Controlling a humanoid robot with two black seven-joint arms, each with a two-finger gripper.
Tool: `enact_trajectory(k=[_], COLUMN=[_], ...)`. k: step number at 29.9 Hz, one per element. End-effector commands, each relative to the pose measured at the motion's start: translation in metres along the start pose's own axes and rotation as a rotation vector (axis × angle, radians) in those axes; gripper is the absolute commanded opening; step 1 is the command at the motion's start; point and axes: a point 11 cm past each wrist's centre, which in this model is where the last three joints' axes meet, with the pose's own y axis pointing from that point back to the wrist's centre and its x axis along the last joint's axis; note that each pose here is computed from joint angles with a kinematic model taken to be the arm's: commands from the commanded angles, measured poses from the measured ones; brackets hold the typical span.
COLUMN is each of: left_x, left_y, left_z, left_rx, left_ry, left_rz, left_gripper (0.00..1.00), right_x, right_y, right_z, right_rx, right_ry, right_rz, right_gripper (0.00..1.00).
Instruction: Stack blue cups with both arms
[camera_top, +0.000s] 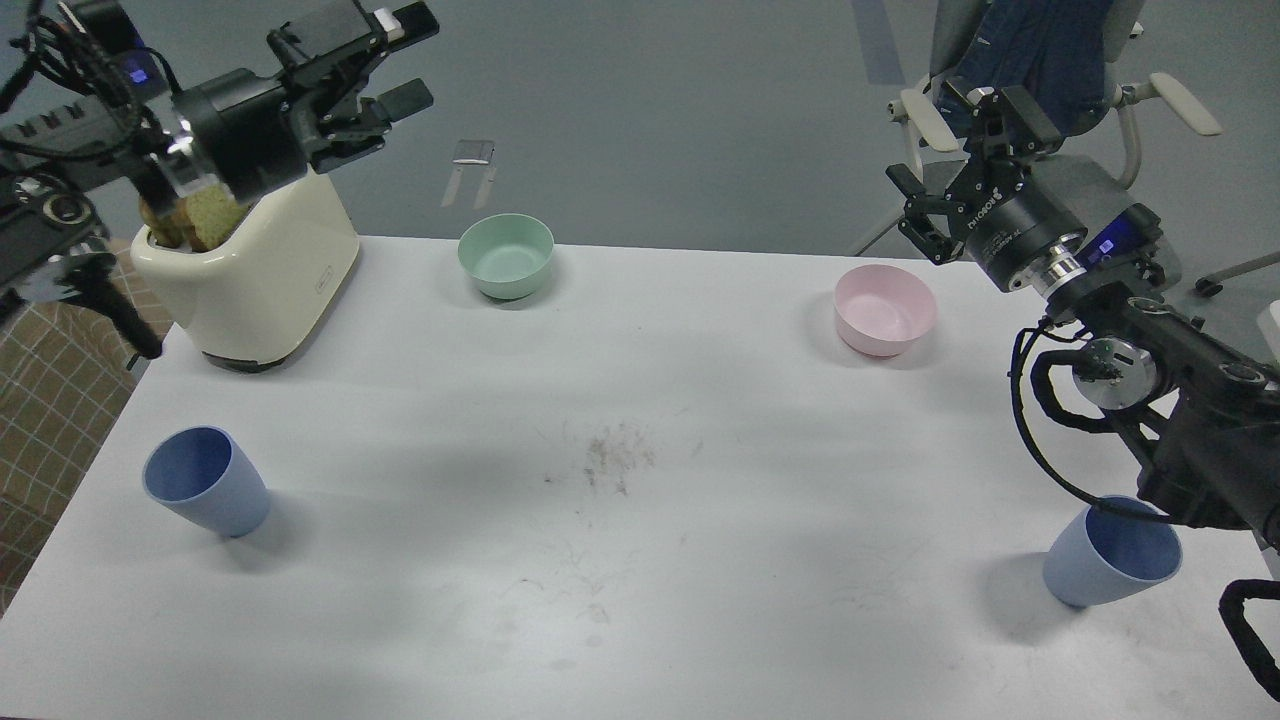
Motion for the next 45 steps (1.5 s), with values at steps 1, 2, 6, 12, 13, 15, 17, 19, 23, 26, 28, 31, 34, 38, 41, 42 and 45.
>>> enact_trajectory(k=[1, 2, 6, 12, 13, 15, 17, 19, 23, 26, 28, 31, 34, 38, 41, 42, 45], left_x=[-0.005, -0.007, -0.018, -0.04, -0.044, -0.046, -0.051, -0.058, -0.063, -0.07, -0.075, -0.081, -0.082, -0.085, -0.09, -0.091, -0.1], left_y=[0.058, 0.078, 0.136, 0.185, 0.19, 0.199, 0.208, 0.213, 0.215, 0.21, 0.209, 0.205, 0.203, 0.203, 0.203, 0.204, 0.207], left_z=[-0.001, -0.005, -0.039, -0.079, -0.085, -0.095, -0.107, -0.118, -0.133, -0.14, -0.144, -0.147, -0.148, -0.149, -0.151, -0.151, -0.155], left_rx=[0.201, 0.28, 0.535, 0.695, 0.711, 0.743, 0.778, 0.801, 0.819, 0.812, 0.81, 0.803, 0.797, 0.796, 0.794, 0.795, 0.798], left_ry=[-0.253, -0.33, -0.502, -0.532, -0.52, -0.492, -0.466, -0.437, -0.395, -0.362, -0.351, -0.344, -0.343, -0.339, -0.33, -0.328, -0.31], left_rz=[-0.133, -0.182, -0.337, -0.439, -0.449, -0.453, -0.467, -0.482, -0.475, -0.468, -0.478, -0.488, -0.489, -0.493, -0.502, -0.505, -0.522], left_gripper=[0.97, 0.97, 0.97, 0.97, 0.97, 0.97, 0.97, 0.97, 0.97, 0.97, 0.96, 0.96, 0.96, 0.95, 0.9, 0.89, 0.86], right_x=[-0.001, -0.001, -0.001, -0.002, -0.002, -0.003, -0.005, -0.008, -0.011, -0.01, -0.01, -0.009, -0.007, -0.007, -0.007, -0.007, -0.007], right_y=[-0.002, -0.002, -0.001, 0.0, 0.0, 0.0, -0.001, -0.003, -0.004, -0.004, -0.004, -0.003, -0.002, -0.001, -0.001, -0.001, -0.001], right_z=[-0.002, -0.002, -0.002, 0.002, 0.003, 0.003, 0.004, 0.005, 0.007, 0.007, 0.007, 0.006, 0.006, 0.008, 0.008, 0.008, 0.008], right_rx=[0.004, 0.004, 0.002, -0.003, -0.005, -0.005, -0.009, -0.022, -0.035, -0.035, -0.035, -0.035, -0.037, -0.04, -0.04, -0.04, -0.041], right_ry=[0.003, 0.003, 0.002, -0.002, -0.002, -0.002, 0.001, 0.012, 0.021, 0.023, 0.023, 0.024, 0.027, 0.026, 0.026, 0.027, 0.026], right_rz=[-0.005, -0.005, -0.004, -0.005, -0.005, -0.008, -0.014, -0.026, -0.04, -0.039, -0.038, -0.037, -0.033, -0.032, -0.032, -0.032, -0.032], right_gripper=[1.0, 1.0, 1.0, 1.0, 1.0, 1.0, 1.0, 1.0, 1.0, 1.0, 1.0, 1.0, 1.0, 1.0, 1.0, 1.0, 1.0])
